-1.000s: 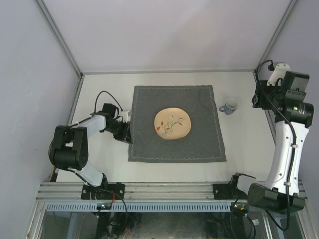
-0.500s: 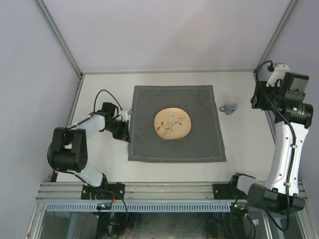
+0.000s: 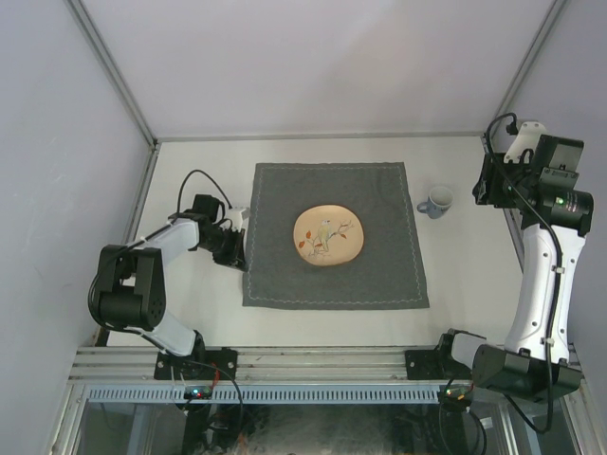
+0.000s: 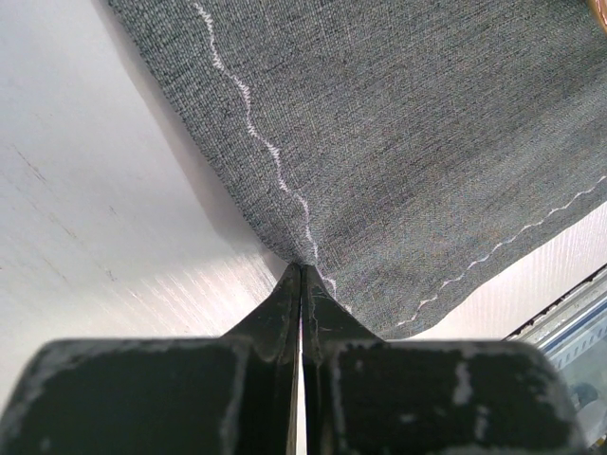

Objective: Set the dinner table for one person
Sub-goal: Adjust the napkin at the center of the board.

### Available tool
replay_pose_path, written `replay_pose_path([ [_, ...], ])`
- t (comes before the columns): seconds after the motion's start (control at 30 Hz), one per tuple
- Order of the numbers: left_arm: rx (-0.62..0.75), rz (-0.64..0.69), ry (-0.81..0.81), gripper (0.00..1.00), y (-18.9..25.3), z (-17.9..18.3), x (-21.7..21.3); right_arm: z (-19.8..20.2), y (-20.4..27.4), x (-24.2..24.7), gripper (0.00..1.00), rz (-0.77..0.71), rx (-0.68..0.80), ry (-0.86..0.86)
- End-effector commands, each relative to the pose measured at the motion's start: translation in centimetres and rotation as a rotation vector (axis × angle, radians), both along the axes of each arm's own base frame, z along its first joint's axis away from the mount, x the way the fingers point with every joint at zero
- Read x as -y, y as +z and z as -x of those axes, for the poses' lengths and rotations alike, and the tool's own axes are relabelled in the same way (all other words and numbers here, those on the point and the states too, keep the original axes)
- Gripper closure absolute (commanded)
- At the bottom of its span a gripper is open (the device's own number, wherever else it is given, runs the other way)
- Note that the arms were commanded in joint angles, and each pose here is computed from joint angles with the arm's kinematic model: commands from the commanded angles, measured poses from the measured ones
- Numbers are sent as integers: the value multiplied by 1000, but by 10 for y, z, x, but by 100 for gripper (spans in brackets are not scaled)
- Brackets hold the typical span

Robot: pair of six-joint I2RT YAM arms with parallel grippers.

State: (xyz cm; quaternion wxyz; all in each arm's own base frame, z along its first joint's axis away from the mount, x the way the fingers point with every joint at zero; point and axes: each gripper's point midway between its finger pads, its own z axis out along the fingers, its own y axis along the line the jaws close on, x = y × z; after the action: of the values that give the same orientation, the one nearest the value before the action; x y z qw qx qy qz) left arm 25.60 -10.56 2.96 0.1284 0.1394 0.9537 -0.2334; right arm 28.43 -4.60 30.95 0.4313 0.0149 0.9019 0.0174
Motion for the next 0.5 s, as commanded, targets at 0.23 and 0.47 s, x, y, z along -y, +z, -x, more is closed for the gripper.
replay_pose_path([
  [0.23,63,-12,-16,100,8,-8,-10,-11,10,-1,49,-14,46,5],
  [0.47,53,-6,7,82,8,-10,-14,-14,4,-3,49,-22,30,13],
])
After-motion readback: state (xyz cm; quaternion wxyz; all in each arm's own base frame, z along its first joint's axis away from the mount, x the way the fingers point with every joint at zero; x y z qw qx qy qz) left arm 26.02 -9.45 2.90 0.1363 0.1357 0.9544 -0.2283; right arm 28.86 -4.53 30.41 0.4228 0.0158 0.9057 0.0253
